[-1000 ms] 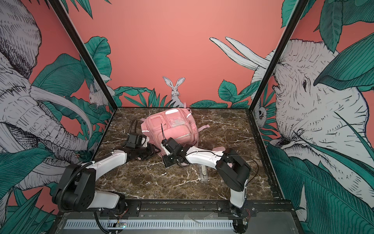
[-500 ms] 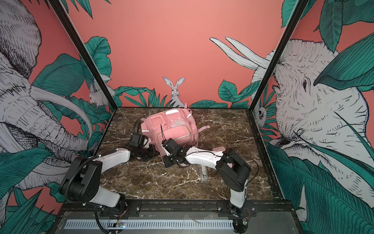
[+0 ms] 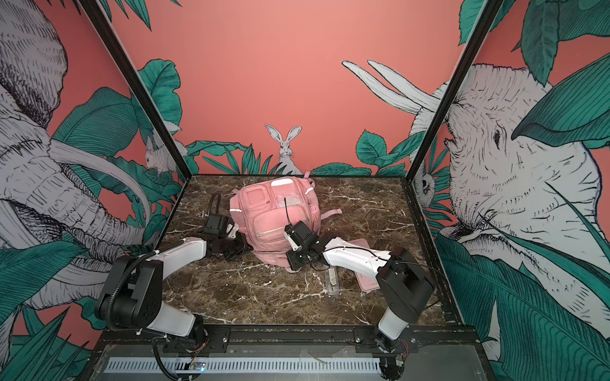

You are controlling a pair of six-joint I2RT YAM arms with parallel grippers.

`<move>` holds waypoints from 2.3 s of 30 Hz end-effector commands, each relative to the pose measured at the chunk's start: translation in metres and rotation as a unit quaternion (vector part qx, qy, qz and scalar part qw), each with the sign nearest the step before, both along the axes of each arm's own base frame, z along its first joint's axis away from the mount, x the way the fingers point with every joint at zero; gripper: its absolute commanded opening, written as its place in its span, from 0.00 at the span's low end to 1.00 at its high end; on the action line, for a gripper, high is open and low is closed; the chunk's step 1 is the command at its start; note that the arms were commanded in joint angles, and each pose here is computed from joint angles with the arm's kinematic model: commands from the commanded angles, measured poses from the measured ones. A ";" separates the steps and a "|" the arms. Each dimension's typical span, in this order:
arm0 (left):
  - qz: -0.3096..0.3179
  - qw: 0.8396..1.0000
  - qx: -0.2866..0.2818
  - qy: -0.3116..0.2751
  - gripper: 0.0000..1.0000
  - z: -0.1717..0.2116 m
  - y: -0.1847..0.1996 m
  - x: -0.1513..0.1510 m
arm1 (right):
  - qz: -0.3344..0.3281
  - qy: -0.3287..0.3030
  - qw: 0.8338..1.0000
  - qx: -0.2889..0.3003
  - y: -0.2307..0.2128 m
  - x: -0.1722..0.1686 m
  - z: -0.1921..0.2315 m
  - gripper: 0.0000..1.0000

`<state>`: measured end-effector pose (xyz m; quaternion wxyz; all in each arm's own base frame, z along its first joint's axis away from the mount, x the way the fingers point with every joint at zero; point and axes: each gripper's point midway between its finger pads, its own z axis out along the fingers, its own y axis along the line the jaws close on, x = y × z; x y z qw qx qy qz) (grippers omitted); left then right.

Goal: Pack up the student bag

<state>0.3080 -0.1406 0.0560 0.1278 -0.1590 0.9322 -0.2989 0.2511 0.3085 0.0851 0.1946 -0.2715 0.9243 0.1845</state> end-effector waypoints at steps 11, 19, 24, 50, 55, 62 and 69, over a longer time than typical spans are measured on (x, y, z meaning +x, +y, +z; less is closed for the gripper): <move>0.022 0.998 0.010 -0.053 0.00 0.017 0.010 0.050 | -0.010 0.013 1.000 0.010 -0.020 -0.005 0.009 0.00; 0.031 0.997 -0.006 -0.076 0.00 0.031 0.000 0.100 | 0.030 0.010 0.999 0.041 0.023 -0.019 0.021 0.00; 0.015 0.996 -0.014 -0.084 0.17 0.038 -0.007 0.118 | 0.042 0.013 0.997 0.069 0.060 -0.014 0.024 0.00; -0.047 0.998 -0.041 -0.023 0.49 0.036 -0.048 -0.012 | 0.074 0.020 0.991 0.113 0.096 -0.015 0.039 0.00; -0.050 0.998 -0.035 -0.018 0.48 0.030 -0.052 -0.012 | 0.075 0.023 0.991 0.112 0.096 -0.017 0.038 0.00; -0.052 0.998 -0.028 -0.009 0.40 0.018 -0.054 -0.005 | 0.090 0.031 0.989 0.115 0.102 -0.025 0.036 0.00; -0.058 0.998 -0.022 -0.007 0.28 0.014 -0.057 0.002 | 0.105 0.042 0.987 0.112 0.109 -0.036 0.028 0.00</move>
